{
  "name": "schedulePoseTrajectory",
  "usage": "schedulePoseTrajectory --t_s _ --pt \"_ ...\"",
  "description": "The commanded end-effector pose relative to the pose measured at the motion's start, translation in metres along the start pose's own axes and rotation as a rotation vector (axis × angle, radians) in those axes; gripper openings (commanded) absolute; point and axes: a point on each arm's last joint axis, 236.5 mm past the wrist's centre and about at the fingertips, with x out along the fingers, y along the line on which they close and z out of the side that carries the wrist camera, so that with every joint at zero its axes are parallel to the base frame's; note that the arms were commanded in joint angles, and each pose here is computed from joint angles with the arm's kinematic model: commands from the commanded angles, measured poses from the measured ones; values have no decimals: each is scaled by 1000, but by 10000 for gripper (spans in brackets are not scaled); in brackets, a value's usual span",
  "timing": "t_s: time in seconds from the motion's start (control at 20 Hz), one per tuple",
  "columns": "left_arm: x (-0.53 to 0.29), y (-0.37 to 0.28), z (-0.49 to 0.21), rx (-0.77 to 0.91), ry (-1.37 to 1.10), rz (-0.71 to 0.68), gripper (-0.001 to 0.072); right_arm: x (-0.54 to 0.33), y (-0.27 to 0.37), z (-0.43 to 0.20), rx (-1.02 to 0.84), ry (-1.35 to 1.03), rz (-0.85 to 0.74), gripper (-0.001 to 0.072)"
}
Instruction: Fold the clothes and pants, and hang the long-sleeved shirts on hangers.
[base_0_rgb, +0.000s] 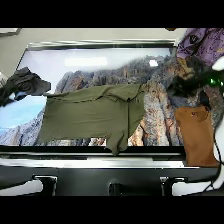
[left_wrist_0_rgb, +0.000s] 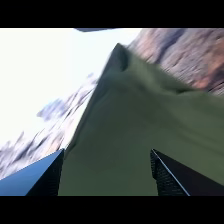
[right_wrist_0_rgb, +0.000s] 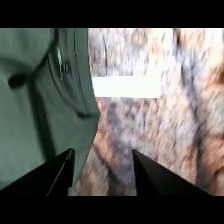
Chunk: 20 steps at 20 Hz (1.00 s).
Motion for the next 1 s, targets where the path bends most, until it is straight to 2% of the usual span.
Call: schedulePoseTrajectory --t_s 0.0,0.25,0.3,0.35,0.65,0.8,0.85,0.95 --pt "-10 46 -67 -121 38 29 618 28 14 -81 73 99 190 423" --pt "1 66 -124 -153 115 64 618 110 37 -183 124 207 249 429" --pt "1 66 -124 -154 118 64 617 123 40 -196 123 223 239 466" --pt "1 66 -124 -154 117 64 617 134 43 -205 115 226 225 501" --pt "1 66 -124 -154 117 64 617 171 57 -210 128 184 173 495" --pt "1 66 -124 -154 118 64 617 183 70 -212 181 209 238 477" --pt "1 65 -124 -156 119 62 616 186 72 -212 183 208 246 427" --pt "0 63 -128 -189 139 56 618 191 71 -210 185 194 235 379"
